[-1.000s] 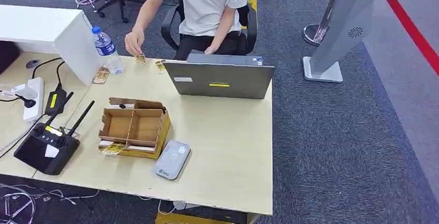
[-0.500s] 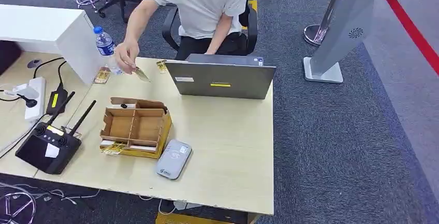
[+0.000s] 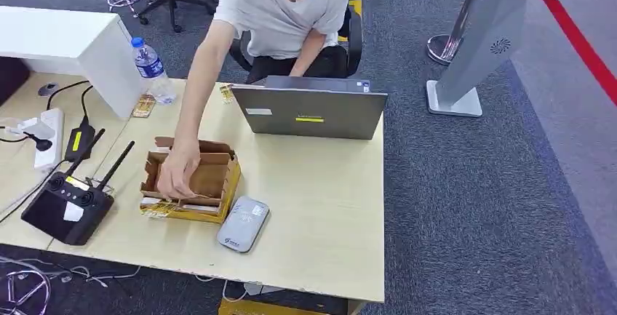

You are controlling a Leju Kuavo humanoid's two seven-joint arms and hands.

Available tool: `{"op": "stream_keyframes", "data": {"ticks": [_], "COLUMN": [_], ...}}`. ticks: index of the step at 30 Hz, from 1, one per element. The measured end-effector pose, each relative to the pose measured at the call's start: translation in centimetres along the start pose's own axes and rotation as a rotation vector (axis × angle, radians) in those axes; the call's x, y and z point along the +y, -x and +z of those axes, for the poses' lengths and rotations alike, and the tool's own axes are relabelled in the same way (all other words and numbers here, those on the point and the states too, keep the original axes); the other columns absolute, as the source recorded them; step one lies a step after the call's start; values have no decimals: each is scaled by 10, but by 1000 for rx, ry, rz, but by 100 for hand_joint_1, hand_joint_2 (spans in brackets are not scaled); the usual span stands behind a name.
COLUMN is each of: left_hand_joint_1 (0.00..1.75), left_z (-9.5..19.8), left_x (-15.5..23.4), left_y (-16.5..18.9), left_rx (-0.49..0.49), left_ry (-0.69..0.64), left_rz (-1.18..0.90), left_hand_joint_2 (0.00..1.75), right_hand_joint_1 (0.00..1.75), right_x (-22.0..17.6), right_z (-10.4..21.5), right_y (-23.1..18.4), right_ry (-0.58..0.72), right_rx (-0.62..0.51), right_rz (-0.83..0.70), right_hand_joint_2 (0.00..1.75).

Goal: Pass the card to the sensor for recognition and then transmit it.

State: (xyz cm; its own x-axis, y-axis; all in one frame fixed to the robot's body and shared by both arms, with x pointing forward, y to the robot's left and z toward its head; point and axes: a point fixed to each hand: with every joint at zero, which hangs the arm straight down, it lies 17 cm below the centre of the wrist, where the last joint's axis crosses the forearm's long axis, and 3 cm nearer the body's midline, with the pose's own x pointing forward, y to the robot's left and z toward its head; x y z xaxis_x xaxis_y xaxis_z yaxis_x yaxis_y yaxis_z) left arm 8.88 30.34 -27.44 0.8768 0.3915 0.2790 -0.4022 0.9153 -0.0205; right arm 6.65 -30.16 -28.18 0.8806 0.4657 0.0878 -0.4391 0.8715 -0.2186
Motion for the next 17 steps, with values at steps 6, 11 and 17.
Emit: {"op": "stream_keyframes", "data": {"ticks": [6, 11, 17], "left_hand_joint_1": [0, 0, 0], "left_z": [3, 6, 10], "left_x": [-2, -6, -11], "left_y": [15, 28, 44], "left_rx": [16, 27, 45], "left_ry": [14, 28, 50], "left_rz": [-101, -183, -275], "left_hand_joint_2": [0, 0, 0], "right_hand_joint_1": [0, 0, 0], "right_x": [14, 24, 34], "right_z": [3, 6, 11], "right_y": [4, 6, 6], "right_ry": [-43, -76, -108], "right_rx": [-19, -37, -64], "right_rz": [-142, -267, -409], "right_hand_joint_2": [0, 0, 0]}}
